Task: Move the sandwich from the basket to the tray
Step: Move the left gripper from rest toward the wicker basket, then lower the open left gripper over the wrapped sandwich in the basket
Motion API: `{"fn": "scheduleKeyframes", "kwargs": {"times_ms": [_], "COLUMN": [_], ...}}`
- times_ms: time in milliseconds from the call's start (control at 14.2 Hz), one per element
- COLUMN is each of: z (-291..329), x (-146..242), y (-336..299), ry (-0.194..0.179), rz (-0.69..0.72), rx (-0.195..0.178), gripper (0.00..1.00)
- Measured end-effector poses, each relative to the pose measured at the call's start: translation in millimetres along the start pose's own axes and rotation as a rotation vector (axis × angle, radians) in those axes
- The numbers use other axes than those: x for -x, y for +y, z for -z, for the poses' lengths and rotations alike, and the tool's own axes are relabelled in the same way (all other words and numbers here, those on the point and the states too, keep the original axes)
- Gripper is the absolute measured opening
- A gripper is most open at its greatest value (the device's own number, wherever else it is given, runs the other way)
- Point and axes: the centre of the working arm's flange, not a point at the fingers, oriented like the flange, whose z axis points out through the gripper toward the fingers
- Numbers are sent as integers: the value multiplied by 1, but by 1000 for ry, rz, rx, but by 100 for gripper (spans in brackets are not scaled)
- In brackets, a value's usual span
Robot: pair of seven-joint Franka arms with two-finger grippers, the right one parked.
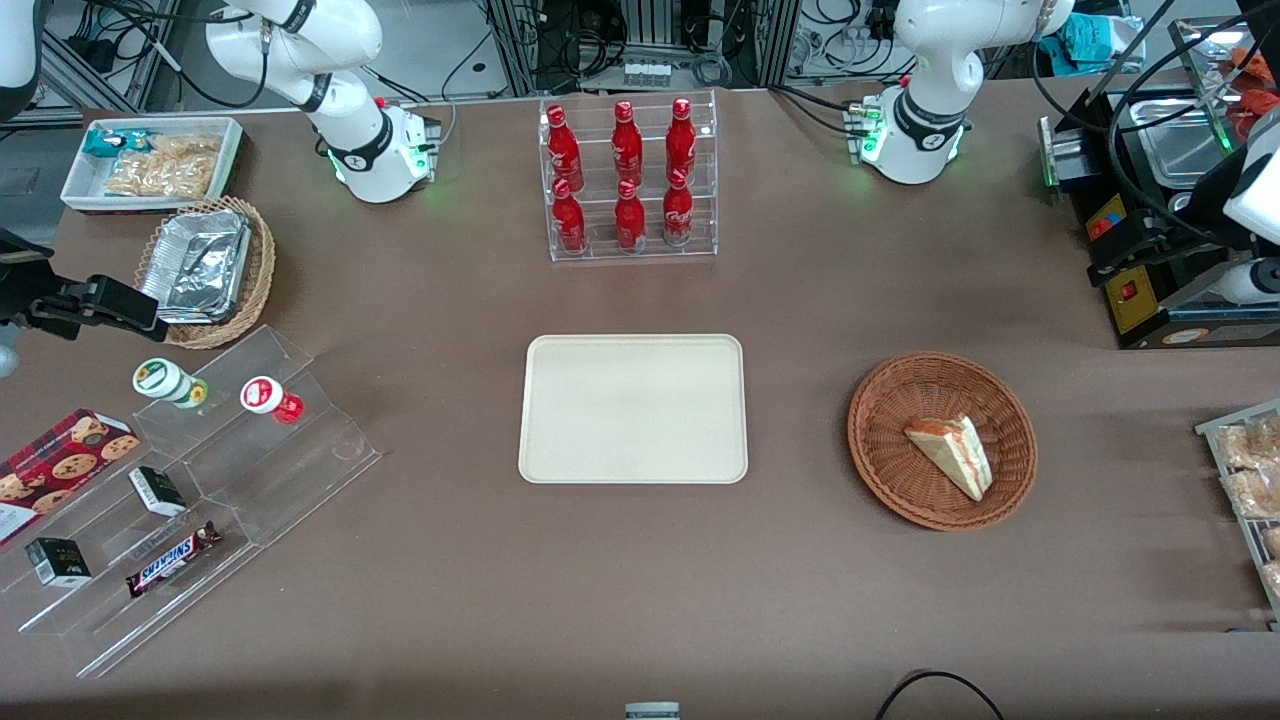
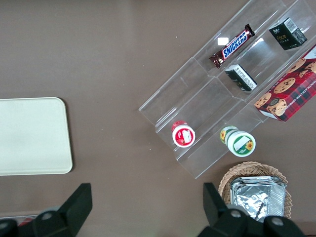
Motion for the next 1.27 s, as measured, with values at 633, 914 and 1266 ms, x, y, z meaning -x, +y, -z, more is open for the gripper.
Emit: {"fn": "scheduleKeyframes", "kwargs": {"times_ms": [633, 914, 1266], "z": [-23, -111, -249], "x": [-12, -45, -59], "y": [-16, -30, -21], "ry": [-45, -131, -123], "rz": [165, 370, 568], "rx": [2, -10, -9], "gripper": [100, 100, 100]}}
